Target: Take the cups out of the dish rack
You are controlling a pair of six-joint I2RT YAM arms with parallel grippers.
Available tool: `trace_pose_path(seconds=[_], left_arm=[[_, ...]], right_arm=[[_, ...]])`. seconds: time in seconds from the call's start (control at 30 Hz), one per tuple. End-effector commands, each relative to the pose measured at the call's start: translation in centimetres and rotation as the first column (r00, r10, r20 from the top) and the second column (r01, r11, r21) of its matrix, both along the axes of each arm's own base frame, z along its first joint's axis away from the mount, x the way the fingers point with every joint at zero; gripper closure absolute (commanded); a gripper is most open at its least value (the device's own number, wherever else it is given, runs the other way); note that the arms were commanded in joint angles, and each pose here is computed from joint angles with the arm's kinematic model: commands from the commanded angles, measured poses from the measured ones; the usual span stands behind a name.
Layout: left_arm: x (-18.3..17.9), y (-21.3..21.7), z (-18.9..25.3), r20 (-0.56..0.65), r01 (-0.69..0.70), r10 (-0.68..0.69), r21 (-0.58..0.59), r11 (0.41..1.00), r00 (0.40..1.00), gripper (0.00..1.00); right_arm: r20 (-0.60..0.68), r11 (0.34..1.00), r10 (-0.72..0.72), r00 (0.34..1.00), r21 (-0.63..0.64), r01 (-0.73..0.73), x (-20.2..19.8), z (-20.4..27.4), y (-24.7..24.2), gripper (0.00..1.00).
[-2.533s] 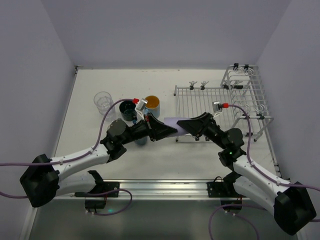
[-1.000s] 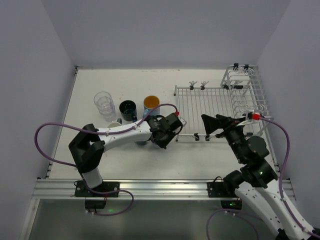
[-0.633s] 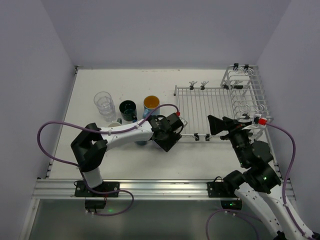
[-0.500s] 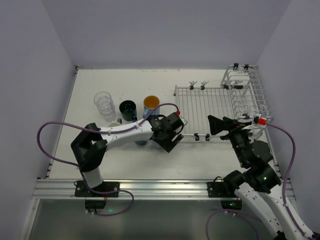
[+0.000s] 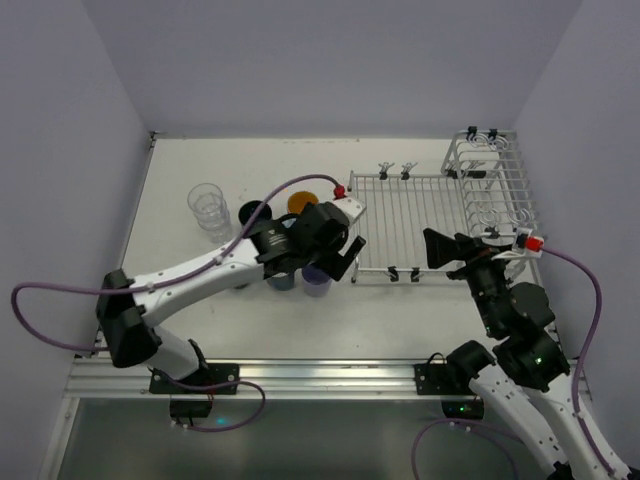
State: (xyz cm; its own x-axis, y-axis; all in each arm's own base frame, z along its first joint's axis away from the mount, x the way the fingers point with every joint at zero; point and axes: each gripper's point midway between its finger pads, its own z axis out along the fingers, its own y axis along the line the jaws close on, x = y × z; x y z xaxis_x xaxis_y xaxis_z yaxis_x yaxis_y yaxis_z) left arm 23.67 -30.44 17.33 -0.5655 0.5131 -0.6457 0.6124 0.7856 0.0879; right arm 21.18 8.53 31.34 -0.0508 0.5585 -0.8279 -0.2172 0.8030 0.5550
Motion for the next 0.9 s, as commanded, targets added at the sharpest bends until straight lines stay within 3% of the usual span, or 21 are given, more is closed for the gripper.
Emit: trace_pose_path(seconds=[0.0, 0.2, 0.4, 0.6, 0.7, 0.87], left_arm=[[1.0, 1.8, 12.4, 0.265, -0.036, 0.116, -0.289, 0.957, 0.957, 0.00], [-1.7, 9.2, 21.9, 0.396, -0.029, 0.300, -0.562, 0.827, 0.868, 0.00], [-5.1, 17.0, 24.6, 0.388, -0.059, 0.435, -0.688, 0.724, 0.812, 0.00], [-7.5, 21.5, 24.7, 0.365, -0.044, 0.497, -0.771, 0.635, 0.788, 0.00], [-7.9, 22.2, 24.5, 0.366, -0.034, 0.503, -0.782, 0.622, 0.783, 0.00], [-7.4, 21.1, 23.9, 0.383, -0.036, 0.477, -0.749, 0.662, 0.791, 0.00]], right_arm=[[0.037, 0.999, -0.050, 0.998, 0.009, 0.050, -0.9, 1.9, -1.6, 0.01], [0.073, 0.995, -0.094, 0.993, 0.030, 0.092, -2.7, 3.6, -3.5, 0.01], [0.124, 0.989, -0.139, 0.982, 0.064, 0.132, -5.1, 5.3, -5.8, 0.01], [0.156, 0.984, -0.169, 0.973, 0.085, 0.157, -6.2, 6.4, -7.0, 0.01], [0.160, 0.984, -0.170, 0.972, 0.079, 0.159, -6.3, 6.8, -7.1, 0.01], [0.146, 0.986, -0.163, 0.976, 0.059, 0.156, -5.8, 7.0, -6.7, 0.01]])
